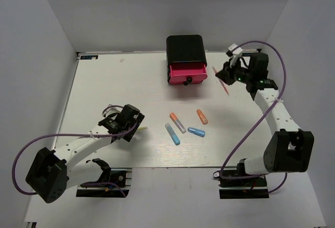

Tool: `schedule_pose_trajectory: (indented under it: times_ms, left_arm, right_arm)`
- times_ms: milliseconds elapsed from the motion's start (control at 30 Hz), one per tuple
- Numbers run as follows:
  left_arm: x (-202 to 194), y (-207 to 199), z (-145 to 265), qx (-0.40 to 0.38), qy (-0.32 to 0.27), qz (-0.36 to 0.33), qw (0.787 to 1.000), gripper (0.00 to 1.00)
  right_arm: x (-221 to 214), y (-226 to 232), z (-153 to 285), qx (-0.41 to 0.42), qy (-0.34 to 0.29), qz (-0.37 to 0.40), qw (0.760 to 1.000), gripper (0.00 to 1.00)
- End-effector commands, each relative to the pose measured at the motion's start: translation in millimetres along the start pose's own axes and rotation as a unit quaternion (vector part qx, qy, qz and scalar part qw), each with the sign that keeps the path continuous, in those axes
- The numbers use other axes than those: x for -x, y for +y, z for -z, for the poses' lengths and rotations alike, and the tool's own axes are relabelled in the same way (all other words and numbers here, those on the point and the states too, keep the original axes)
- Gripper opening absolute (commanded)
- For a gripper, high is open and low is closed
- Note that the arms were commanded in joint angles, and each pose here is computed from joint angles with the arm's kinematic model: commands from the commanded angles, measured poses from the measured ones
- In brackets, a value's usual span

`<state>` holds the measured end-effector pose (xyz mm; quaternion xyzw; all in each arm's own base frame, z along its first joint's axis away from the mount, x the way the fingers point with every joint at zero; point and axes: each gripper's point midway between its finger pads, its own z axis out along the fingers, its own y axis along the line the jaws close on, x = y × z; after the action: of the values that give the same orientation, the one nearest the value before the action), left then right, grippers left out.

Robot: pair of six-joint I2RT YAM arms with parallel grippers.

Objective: Sort the stationery into containers
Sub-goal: Pick up the pen from the center of the board, then place the pen in the drawer.

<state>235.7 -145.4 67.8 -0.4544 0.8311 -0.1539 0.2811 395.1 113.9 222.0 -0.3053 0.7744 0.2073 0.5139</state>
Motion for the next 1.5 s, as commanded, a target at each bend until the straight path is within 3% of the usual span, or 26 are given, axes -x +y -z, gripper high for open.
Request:
schedule_pose_trajectory:
  times_ms: [0,167,200,300,433,467,600,767,900,933,1000,1033,1067,1100,1267,1400,1467]
  left_arm:
    - [1.1,3.3,-0.4,0.006,-0.002,0.010,1.000,1.00]
    - [1.2,1.0,-0.4,0.002,-0.002,0.012,1.000,1.00]
    - [0.6,0.2,-2.1,0.002,-0.002,0.012,1.000,1.00]
    - [-0.2,4.5,-3.7,0.011,-0.002,0.008,1.000,1.00]
    - [-0.2,4.5,-3.7,0.011,-0.002,0.008,1.000,1.00]
    - [-0.2,4.5,-3.7,0.011,-0.002,0.008,1.000,1.00]
    - [-2.5,6.1,-4.9,0.015,0.003,0.007,1.000,1.00]
    - [-2.6,8.8,-4.9,0.020,0.003,0.005,1.000,1.00]
    - [-1.0,8.8,-5.2,0.020,-0.001,0.005,1.000,1.00]
    - [-0.9,8.8,-5.2,0.020,-0.001,0.005,1.000,1.00]
    - [-0.9,8.8,-5.2,0.020,-0.001,0.005,1.000,1.00]
    - [-1.6,12.8,-6.6,0.025,-0.001,0.003,1.000,1.00]
    - [-1.6,12.9,-6.6,0.025,-0.001,0.003,1.000,1.00]
    - [-1.6,12.9,-6.6,0.025,-0.001,0.003,1.000,1.00]
    - [-1.6,12.9,-6.6,0.025,-0.001,0.003,1.000,1.00]
    - [-2.3,14.5,-8.1,0.029,-0.001,0.001,1.000,1.00]
    - [-2.3,14.5,-8.1,0.029,-0.001,0.001,1.000,1.00]
  right_arm:
    - [69.7,36.4,10.3,0.120,-0.119,0.155,0.973,0.00]
    - [114.1,50.2,2.2,0.197,-0.212,0.264,0.920,0.00]
    - [108.3,41.8,-15.9,0.212,-0.218,0.267,0.914,0.00]
    - [144.1,44.5,-27.7,0.259,-0.266,0.308,0.876,0.00]
    - [155.8,49.3,-47.1,0.298,-0.285,0.298,0.861,0.00]
    - [163.1,54.5,-44.9,0.315,-0.295,0.317,0.844,0.00]
    - [148.9,58.9,-67.4,0.373,-0.277,0.274,0.842,0.00]
    - [138.8,72.4,-78.8,0.385,-0.273,0.263,0.841,0.00]
    - [129.7,71.0,-88.4,0.375,-0.263,0.237,0.857,0.00]
    - [130.0,68.1,-91.7,0.362,-0.273,0.264,0.851,0.00]
    - [121.8,63.8,-101.2,0.350,-0.253,0.253,0.866,0.02]
    - [121.7,56.7,-108.7,0.324,-0.258,0.293,0.862,0.03]
    - [100.9,62.3,-113.2,0.344,-0.208,0.235,0.885,0.03]
    - [102.1,57.6,-118.5,0.333,-0.214,0.275,0.876,0.03]
    - [91.3,50.3,-125.9,0.310,-0.191,0.312,0.878,0.03]
    - [85.7,52.8,-123.8,0.311,-0.177,0.301,0.884,0.11]
    - [85.2,53.6,-121.5,0.311,-0.174,0.305,0.883,0.19]
